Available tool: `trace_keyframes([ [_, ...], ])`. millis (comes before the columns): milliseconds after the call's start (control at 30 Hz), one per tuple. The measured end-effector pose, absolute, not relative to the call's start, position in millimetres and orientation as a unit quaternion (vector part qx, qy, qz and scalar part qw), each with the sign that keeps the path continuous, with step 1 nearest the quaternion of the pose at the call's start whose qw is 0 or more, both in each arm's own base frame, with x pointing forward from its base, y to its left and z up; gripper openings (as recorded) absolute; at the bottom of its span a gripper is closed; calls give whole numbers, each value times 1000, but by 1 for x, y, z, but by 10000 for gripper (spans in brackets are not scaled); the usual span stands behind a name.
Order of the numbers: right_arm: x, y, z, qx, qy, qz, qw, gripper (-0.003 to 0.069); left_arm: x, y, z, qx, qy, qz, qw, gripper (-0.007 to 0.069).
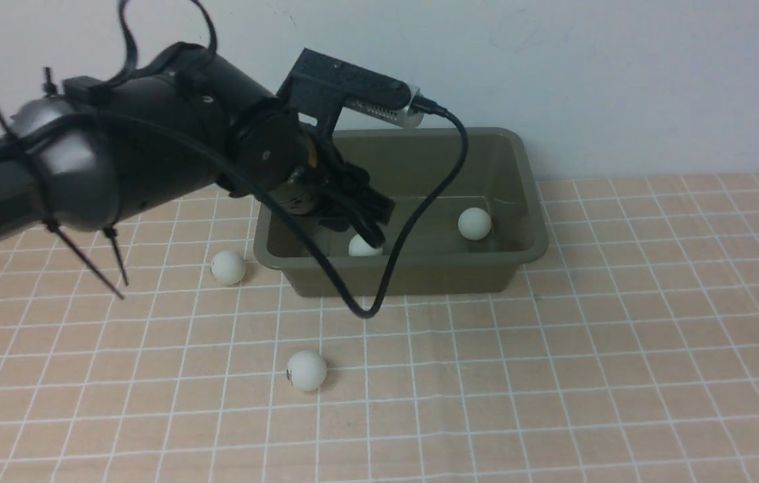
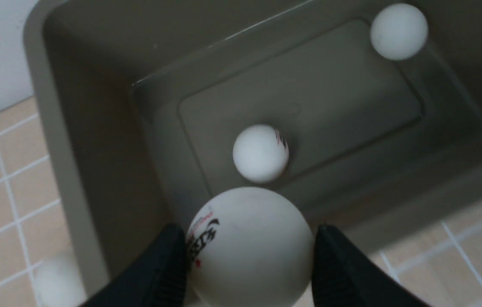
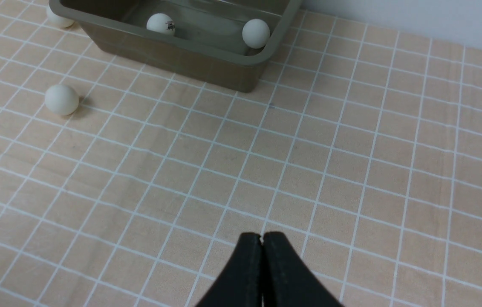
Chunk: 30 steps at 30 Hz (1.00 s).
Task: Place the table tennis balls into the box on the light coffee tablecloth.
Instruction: 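Drop the ball into the bin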
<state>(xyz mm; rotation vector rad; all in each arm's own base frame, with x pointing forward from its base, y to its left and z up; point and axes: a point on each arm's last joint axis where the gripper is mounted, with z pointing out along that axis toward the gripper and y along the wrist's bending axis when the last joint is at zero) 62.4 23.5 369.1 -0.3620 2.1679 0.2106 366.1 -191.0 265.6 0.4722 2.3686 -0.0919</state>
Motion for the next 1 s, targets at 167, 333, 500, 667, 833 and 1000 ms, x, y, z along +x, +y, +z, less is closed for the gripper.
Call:
trace_keyframes([
  [167,62,23,369,-146,877,85,450,-15,403,-186,246,135,928,-43,344,301],
  [333,62,23,369,-146,877,85,450,-15,422,-178,236,111,936,-57,328,301],
  [500,62,23,369,-146,877,85,450,-15,425,-181,226,122,940,-77,309,301],
  [667,62,24,369,-146,877,86,449,-15,425,-186,216,131,942,-96,293,314],
  [833,62,24,368,-147,880,86,444,-15,426,-187,214,131,943,-102,289,345],
  [1000,61,23,367,-148,882,85,438,-15,426,-187,214,130,943,-102,289,352],
])
